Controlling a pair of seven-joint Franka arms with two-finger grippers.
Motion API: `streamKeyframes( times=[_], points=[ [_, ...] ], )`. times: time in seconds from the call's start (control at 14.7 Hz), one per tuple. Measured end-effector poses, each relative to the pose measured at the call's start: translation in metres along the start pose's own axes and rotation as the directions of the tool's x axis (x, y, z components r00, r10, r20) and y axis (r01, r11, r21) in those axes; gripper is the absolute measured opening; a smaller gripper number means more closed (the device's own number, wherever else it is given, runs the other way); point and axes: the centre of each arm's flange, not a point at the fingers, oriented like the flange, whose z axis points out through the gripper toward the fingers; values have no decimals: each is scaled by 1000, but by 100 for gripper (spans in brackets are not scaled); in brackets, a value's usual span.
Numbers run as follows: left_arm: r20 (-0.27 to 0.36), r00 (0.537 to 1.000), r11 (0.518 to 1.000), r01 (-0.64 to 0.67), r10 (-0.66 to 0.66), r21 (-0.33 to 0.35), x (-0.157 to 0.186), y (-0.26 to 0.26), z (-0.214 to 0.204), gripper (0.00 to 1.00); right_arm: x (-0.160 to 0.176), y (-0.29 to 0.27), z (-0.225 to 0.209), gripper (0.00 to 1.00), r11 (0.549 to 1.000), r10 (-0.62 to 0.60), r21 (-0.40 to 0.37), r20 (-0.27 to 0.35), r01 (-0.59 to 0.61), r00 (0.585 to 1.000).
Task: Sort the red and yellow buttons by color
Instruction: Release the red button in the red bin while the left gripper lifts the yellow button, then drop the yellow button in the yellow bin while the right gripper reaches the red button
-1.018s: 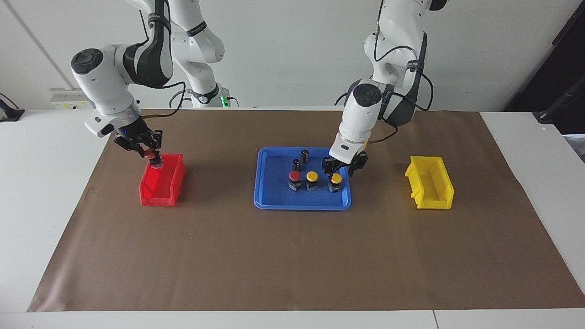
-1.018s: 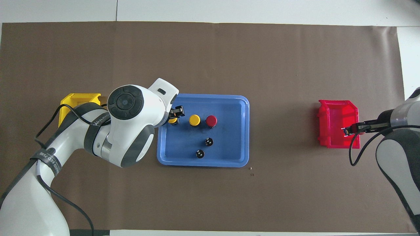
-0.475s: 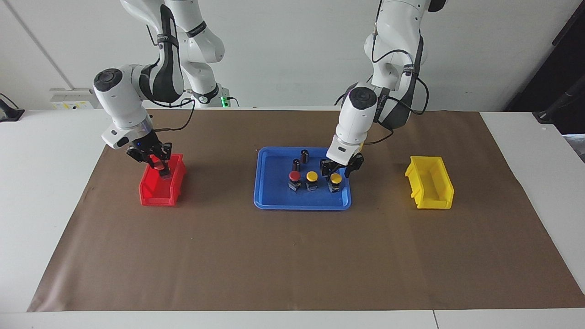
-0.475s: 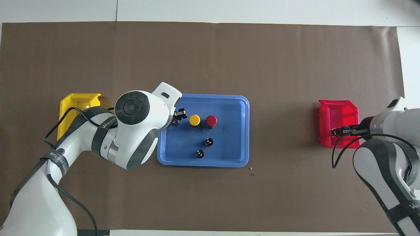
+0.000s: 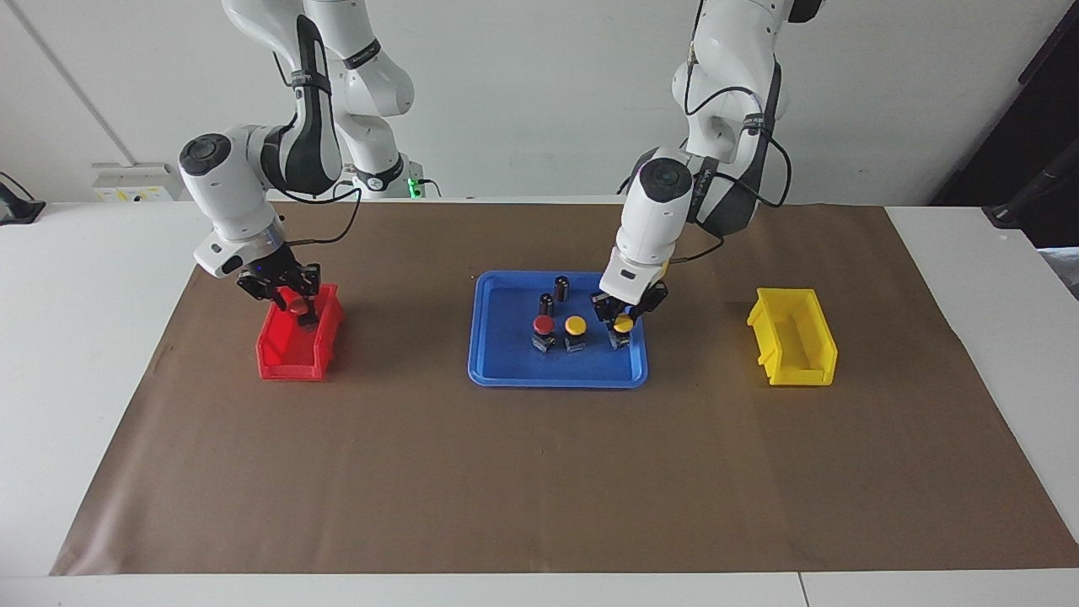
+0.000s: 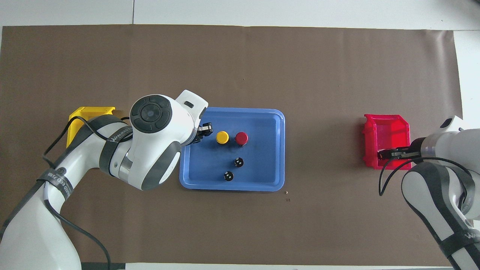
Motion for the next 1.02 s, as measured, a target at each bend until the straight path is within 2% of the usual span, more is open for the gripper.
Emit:
streamKeyframes(
  times=[0.07, 0.2, 0.27, 0.41, 0.48, 0.75, 0.88, 1.02],
  points=[
    [11, 1000, 1000, -22, 21, 10, 4, -13, -17, 41, 4, 1, -6, 66, 1000, -1, 0, -1, 1, 1000],
    [27, 997, 997, -72, 72, 19, 20, -57, -52, 41, 19, 1, -34, 76, 1000, -9, 3, 5, 9, 1000],
    [32, 994, 995, -101, 101, 19, 31, -87, -67, 41, 30, -4, -55, 77, 1000, -20, 5, 9, 20, 1000],
    [37, 987, 987, -160, 159, 14, 55, -155, -87, 41, 53, -26, -98, 88, 1000, -19, 11, 16, 19, 1000],
    [39, 983, 984, -180, 179, 11, 65, -187, -92, 41, 66, -46, -116, 88, 1000, -6, 12, 13, 6, 1000],
    [58, 978, 980, -200, 200, 3, 83, -266, -85, 41, 117, -185, -150, 96, 995, 100, 33, -37, -99, 994],
    [73, 977, 979, -202, 201, 1, 82, -280, -74, 41, 134, -268, -143, 96, 986, 165, 45, -39, -163, 986],
    [74, 977, 980, -199, 199, 1, 78, -285, -61, 41, 140, -344, -117, 96, 982, 190, 6, -39, -190, 981]
  ],
)
